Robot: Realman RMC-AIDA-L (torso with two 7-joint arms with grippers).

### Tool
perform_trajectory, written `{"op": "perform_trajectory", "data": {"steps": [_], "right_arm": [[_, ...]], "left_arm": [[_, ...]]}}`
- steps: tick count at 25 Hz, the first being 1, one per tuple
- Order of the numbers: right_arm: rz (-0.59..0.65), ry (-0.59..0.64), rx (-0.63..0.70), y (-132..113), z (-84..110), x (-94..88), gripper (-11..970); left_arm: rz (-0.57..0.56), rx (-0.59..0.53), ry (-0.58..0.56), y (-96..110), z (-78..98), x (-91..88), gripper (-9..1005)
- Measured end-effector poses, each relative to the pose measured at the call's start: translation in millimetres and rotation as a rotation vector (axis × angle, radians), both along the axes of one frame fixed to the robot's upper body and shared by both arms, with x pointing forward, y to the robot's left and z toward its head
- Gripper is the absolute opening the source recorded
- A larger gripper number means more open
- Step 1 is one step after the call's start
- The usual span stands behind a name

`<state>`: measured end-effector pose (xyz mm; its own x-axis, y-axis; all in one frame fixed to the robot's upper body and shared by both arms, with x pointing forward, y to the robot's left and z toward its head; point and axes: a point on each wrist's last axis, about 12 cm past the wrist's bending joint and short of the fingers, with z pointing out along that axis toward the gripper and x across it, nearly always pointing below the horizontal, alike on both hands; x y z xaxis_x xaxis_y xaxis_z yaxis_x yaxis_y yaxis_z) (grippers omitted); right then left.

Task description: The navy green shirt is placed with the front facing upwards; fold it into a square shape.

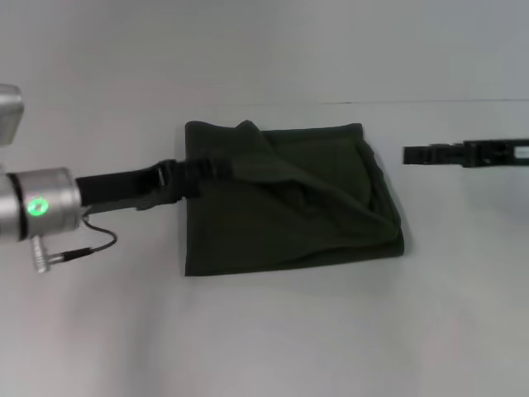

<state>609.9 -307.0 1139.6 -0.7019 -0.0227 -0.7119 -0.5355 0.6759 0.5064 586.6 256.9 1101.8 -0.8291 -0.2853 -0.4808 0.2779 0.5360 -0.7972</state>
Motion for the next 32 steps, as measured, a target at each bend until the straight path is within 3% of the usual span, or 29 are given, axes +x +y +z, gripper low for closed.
{"op": "perform_trajectory", "data": {"steps": [4, 9, 12, 20, 32], "right_arm": [[0.099, -0.032, -0.158, 30.1, 24.2, 28.5, 851], [0.201, -0.099, -0.35, 71.7, 35.2, 47.3, 851], [0.215, -0.115, -0.402, 94.3, 36.6, 53.7, 851], [0.284, -0.14, -0.562, 143.6, 30.0, 56.9, 851], [0.375, -0.192, -0.72, 171.4, 13.8, 51.9, 850]], "left_arm": [[-0.162, 0.051, -0.275, 22.2, 5.0, -35.4, 949], [-0.188, 0.094, -0.457, 44.0, 0.9, -67.2, 945], [-0.149, 0.101, -0.467, 54.1, -3.8, -77.3, 945], [0.006, 0.045, -0.446, 73.2, -3.3, -80.9, 946], [0.079, -0.051, -0.47, 72.0, -0.8, -77.6, 945]]}}
